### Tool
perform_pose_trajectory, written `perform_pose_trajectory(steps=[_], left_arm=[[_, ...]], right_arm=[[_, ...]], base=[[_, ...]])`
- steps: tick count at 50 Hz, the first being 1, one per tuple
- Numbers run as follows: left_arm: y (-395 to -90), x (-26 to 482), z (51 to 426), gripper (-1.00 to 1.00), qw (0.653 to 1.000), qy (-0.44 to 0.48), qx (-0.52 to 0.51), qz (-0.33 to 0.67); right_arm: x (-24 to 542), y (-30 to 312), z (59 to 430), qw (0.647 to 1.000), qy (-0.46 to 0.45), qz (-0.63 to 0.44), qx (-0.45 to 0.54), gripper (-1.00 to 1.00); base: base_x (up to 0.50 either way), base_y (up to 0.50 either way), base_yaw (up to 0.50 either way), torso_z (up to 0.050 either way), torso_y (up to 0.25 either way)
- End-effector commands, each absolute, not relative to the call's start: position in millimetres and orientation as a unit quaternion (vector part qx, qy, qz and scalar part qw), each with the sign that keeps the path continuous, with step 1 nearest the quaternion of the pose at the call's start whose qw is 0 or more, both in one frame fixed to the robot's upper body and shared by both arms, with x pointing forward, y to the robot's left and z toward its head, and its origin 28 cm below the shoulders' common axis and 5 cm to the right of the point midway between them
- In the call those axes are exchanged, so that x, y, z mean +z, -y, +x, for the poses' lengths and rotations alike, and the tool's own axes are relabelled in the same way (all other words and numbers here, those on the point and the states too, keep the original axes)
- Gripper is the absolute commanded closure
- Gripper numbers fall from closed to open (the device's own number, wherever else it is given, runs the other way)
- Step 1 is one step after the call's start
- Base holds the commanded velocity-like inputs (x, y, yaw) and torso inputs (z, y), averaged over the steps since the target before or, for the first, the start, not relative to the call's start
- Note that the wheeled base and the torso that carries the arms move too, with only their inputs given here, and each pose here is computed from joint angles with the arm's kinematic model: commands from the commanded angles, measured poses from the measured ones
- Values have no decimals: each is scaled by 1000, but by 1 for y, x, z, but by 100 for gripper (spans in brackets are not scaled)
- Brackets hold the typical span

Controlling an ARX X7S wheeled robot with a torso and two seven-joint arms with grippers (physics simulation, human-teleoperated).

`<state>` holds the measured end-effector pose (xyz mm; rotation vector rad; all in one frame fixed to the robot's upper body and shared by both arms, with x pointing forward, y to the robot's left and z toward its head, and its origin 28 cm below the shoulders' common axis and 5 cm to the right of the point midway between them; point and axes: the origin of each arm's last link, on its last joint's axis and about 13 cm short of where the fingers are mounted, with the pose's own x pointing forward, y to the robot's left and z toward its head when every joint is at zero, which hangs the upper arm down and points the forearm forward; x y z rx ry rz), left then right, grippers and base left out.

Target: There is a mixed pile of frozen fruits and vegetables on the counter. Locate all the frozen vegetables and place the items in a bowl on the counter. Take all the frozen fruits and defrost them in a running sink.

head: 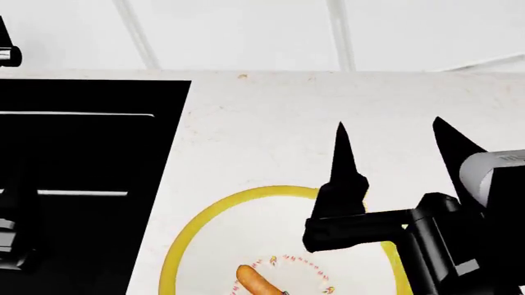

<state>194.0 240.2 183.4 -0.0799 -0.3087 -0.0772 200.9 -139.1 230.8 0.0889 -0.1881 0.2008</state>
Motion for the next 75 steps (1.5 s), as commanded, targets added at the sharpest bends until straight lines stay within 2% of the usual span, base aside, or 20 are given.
perform_pose_trajectory(steps=[1,5,8,14,29,39,75], left_arm=[[-242,186,193,-100,986,157,-37,-35],[-240,186,193,-100,987,156,-37,-33],[-239,185,193,-100,987,152,-39,-32],[-240,184,194,-100,988,148,-41,-31],[-242,186,192,-100,987,153,-39,-29],[-243,189,192,-100,988,151,-32,-27],[-245,188,193,-100,989,142,-24,-28]], right_arm=[[220,159,190,986,166,-11,1,-100],[215,161,193,986,151,-68,-26,-100],[217,162,190,988,148,-41,-29,-100],[211,164,187,987,135,-79,-35,-100],[212,164,185,991,127,-46,-23,-100],[213,164,179,992,125,-20,-11,-100],[211,159,180,991,134,-24,-2,-100]], base=[[0,0,0,0,0],[0,0,0,0,0],[0,0,0,0,0],[0,0,0,0,35],[0,0,0,0,250],[0,0,0,0,10],[-14,494,0,0,0]])
